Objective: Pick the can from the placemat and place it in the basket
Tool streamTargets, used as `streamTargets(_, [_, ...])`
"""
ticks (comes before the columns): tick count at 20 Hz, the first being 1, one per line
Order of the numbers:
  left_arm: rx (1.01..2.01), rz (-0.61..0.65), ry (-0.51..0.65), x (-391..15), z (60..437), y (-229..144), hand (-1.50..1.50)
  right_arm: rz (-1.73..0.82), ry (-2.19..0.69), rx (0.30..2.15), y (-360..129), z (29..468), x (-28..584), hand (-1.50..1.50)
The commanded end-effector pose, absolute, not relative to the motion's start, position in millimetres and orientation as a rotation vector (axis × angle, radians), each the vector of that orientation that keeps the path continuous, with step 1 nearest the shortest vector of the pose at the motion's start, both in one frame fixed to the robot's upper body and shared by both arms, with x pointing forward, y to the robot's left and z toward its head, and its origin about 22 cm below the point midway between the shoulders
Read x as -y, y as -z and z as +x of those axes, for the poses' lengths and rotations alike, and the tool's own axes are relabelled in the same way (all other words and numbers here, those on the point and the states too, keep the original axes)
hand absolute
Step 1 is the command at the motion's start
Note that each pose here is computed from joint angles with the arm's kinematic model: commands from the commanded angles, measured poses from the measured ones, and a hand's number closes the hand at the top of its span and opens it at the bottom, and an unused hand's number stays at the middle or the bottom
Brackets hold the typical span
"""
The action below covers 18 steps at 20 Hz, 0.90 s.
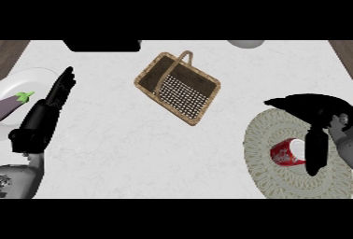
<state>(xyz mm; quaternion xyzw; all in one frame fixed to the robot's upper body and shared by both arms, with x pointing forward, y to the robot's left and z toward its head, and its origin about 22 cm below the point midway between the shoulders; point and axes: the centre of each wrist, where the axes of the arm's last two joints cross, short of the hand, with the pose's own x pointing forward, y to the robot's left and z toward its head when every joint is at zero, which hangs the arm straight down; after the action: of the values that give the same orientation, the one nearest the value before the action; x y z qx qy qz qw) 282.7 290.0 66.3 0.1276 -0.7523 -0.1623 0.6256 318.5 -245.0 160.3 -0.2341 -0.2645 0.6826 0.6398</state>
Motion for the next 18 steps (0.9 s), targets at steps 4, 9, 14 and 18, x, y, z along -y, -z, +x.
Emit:
streamTargets(4, [1.719, 0.3, 0.37, -286, 274, -74, 0.0, -0.557, -1.556, 0.621, -144, 329, 247, -1.5])
streamTargets(9, [1.73, 0.296, 0.363, -282, 290, -76, 0.0, -0.581, -1.539, 0.651, -143, 291, 259, -1.5])
streamTargets(14, [1.717, 0.301, 0.372, -294, 281, -60, 0.0, -0.537, -1.507, 0.645, -117, 304, 261, -1.5])
streamTargets(18, [1.722, 0.302, 0.376, -289, 299, -67, 0.0, -0.547, -1.534, 0.646, -115, 296, 253, -1.5])
